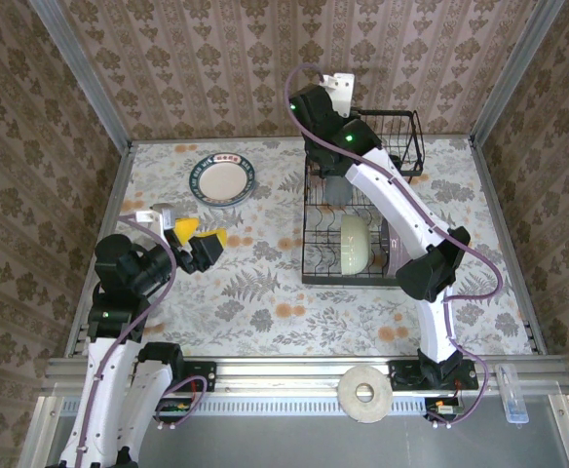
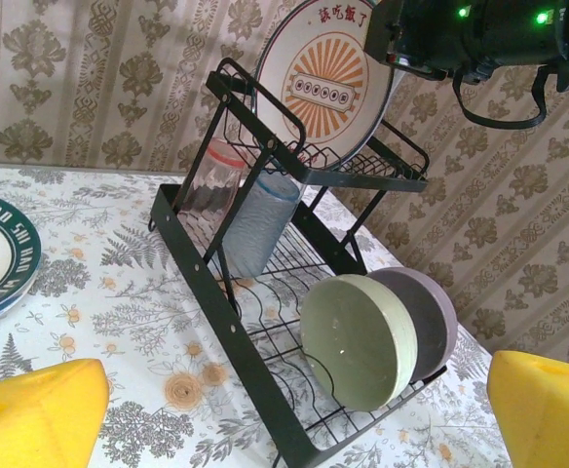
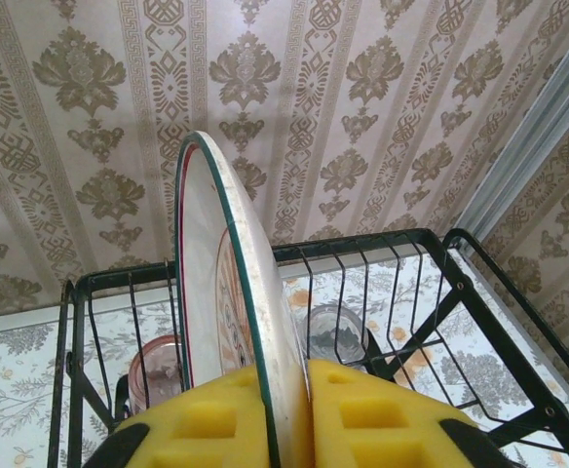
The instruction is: Unload the mixed dishes from the dish rack
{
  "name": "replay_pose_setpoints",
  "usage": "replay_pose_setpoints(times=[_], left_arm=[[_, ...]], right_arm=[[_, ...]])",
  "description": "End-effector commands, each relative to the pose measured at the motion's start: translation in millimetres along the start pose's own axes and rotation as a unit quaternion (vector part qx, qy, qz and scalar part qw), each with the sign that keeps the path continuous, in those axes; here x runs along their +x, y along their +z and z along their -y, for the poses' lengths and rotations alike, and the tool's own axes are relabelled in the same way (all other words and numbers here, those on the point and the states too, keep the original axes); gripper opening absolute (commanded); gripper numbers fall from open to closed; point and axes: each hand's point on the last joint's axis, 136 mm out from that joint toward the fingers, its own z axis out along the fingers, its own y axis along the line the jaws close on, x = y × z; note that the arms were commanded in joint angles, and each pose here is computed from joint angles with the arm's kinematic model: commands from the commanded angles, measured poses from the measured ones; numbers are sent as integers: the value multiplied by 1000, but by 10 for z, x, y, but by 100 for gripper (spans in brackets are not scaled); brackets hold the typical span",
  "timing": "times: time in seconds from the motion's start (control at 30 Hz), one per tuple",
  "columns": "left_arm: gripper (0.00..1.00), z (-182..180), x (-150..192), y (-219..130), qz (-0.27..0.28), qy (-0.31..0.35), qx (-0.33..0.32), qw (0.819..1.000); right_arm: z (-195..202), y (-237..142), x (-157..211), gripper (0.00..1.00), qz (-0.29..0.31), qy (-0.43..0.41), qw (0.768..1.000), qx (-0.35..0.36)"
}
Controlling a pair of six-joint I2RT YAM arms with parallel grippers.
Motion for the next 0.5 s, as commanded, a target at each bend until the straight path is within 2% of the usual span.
replay_pose_setpoints(times=[0.0,0.47], left_arm=[[100,90,-20,-13,7,7,21,1000],[100,71,-26,-13,8,8,15,1000]], right_arm=[[105,-21,-90,13,6,16,1000,12],[189,-170,-344,1,35,15,999,7]])
